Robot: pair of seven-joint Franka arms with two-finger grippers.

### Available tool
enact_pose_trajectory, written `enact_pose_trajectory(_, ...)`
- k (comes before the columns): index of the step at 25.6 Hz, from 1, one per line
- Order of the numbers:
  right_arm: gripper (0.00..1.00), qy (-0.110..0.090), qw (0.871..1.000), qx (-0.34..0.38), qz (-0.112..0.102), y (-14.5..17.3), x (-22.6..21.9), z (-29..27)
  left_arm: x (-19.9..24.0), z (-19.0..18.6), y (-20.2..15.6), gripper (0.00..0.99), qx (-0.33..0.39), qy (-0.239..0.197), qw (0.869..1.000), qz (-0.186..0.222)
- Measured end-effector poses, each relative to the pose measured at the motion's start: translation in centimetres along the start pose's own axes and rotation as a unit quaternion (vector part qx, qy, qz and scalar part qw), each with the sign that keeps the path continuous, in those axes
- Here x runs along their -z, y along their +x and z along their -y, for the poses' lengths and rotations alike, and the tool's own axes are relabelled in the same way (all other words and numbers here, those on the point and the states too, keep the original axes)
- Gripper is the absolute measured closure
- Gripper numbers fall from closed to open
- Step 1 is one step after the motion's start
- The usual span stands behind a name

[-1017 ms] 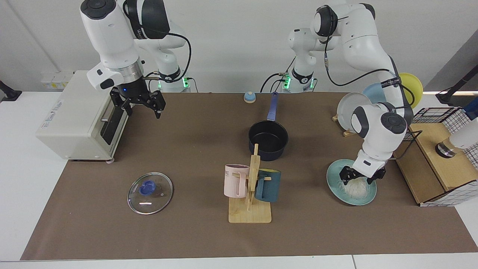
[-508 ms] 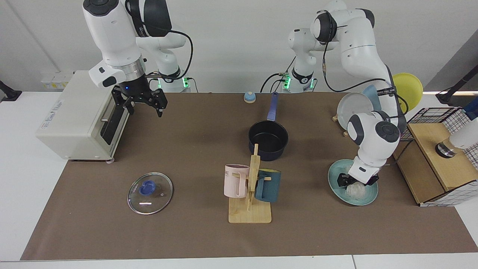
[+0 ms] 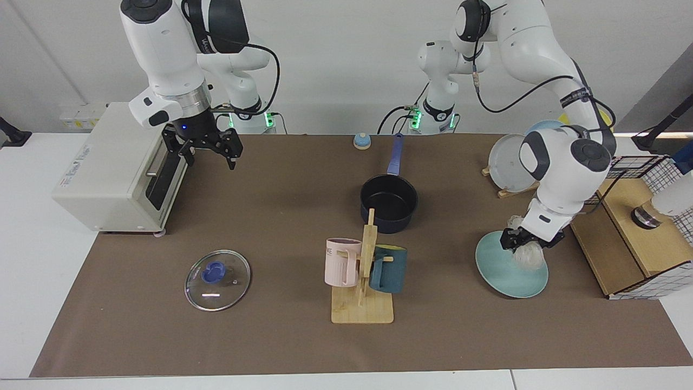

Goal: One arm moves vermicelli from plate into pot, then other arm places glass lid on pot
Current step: 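Carry the vermicelli with the left gripper over the black pot, then release the vermicelli into the pot while the right gripper grasps the lid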

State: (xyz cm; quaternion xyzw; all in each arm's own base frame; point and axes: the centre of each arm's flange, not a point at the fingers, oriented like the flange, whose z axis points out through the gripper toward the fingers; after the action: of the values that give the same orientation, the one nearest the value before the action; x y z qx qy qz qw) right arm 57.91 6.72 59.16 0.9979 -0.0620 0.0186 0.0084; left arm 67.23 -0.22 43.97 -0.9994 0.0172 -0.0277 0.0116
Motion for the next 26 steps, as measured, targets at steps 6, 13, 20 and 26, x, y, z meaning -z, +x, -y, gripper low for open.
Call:
enact_pose_trajectory(6,0.0,0.0,1.0,-0.002,-0.002,0.1,0.2,-0.2,2.0,-5.4,-2.4,0.555,0.028,-0.016,0.999,0.025)
enact_pose_trajectory(13,0.0,0.002,1.0,-0.003,0.002,2.5,0.1,-0.1,1.6,-15.8,-5.0,0.555,0.076,-0.03,0.996,0.044)
enact_pose_trajectory(20,0.0,0.009,1.0,0.001,0.009,9.2,-4.8,0.9,1.2,-24.9,-8.6,0.555,0.113,-0.043,0.991,0.053)
enact_pose_trajectory(26,0.0,0.012,1.0,0.001,0.012,13.3,-10.8,1.5,-1.8,-27.6,-12.5,0.555,0.112,-0.045,0.992,0.044)
